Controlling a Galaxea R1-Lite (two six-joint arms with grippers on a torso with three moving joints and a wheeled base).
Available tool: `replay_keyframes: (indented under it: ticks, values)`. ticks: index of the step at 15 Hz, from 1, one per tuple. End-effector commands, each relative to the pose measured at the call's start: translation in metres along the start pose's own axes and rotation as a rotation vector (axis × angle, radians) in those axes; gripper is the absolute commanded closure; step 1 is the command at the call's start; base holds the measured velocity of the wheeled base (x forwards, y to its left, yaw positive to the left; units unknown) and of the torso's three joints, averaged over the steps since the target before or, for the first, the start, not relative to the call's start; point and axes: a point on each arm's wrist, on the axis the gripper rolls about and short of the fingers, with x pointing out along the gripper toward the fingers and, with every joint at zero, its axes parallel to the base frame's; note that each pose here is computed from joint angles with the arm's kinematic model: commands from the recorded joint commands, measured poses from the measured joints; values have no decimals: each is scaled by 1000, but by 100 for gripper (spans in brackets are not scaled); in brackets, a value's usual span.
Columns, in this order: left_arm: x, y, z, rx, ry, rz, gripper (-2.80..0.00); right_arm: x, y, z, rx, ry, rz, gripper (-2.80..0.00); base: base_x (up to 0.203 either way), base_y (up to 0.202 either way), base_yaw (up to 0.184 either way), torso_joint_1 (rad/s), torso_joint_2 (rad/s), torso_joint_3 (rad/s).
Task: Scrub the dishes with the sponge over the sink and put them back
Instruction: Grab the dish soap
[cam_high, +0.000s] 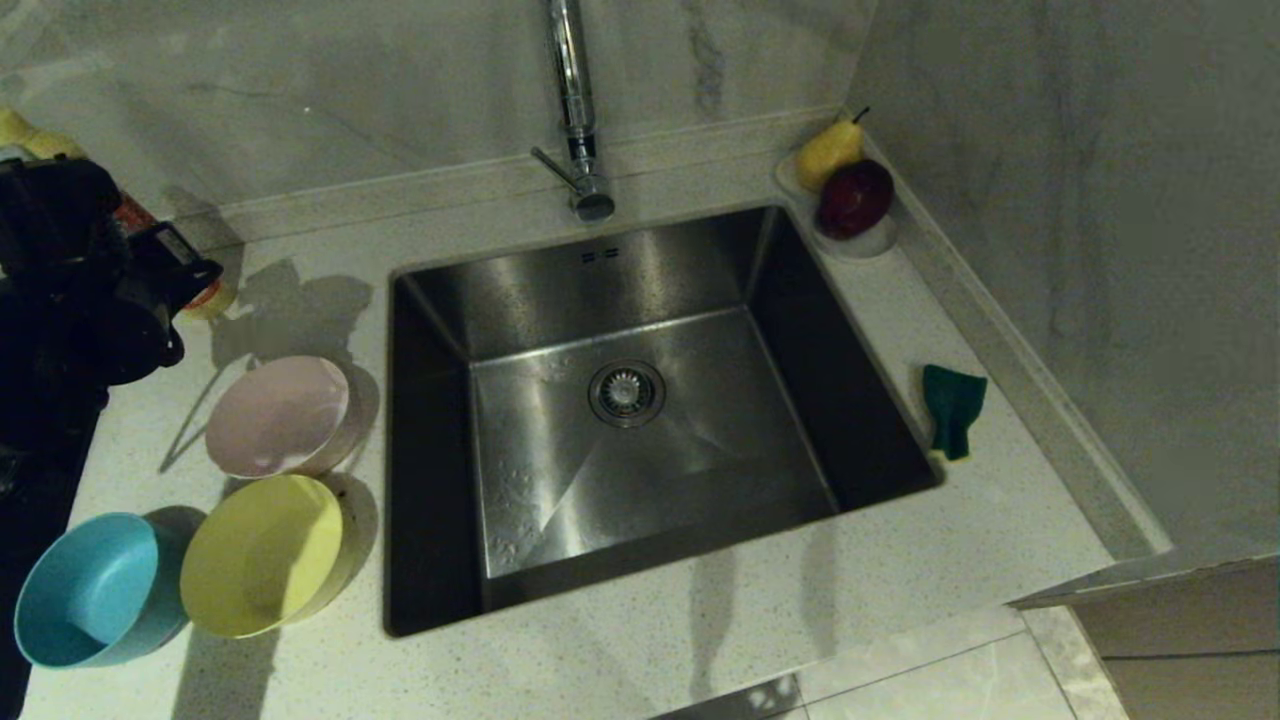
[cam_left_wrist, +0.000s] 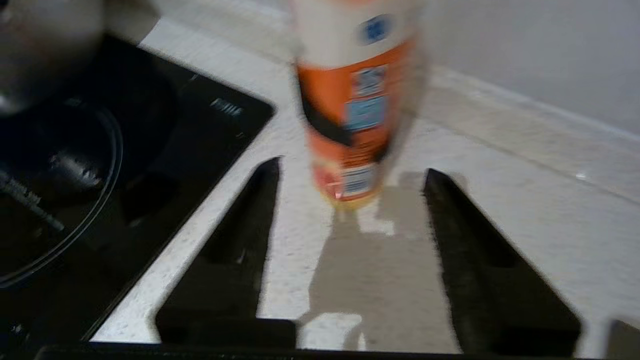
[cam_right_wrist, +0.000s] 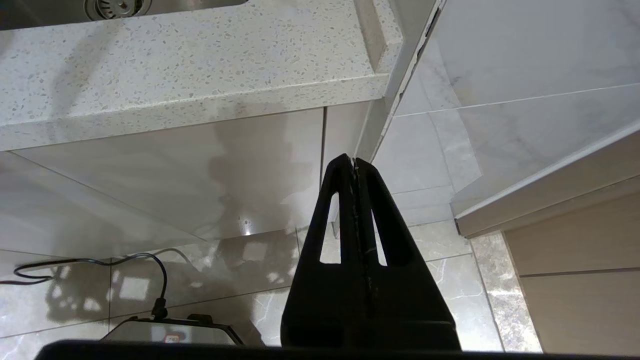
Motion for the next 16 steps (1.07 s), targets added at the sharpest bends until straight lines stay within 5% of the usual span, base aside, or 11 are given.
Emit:
replay_keyframes:
  ticks: [1,16]
  values:
    - [7,7,-5,-17,-20,12,-280,0,0,0,0,0,0,0,0,0,0,0,0,0]
    - [46,10,-18,-35,-95,-87,-280,0,0,0,0,0,0,0,0,0,0,0,0,0]
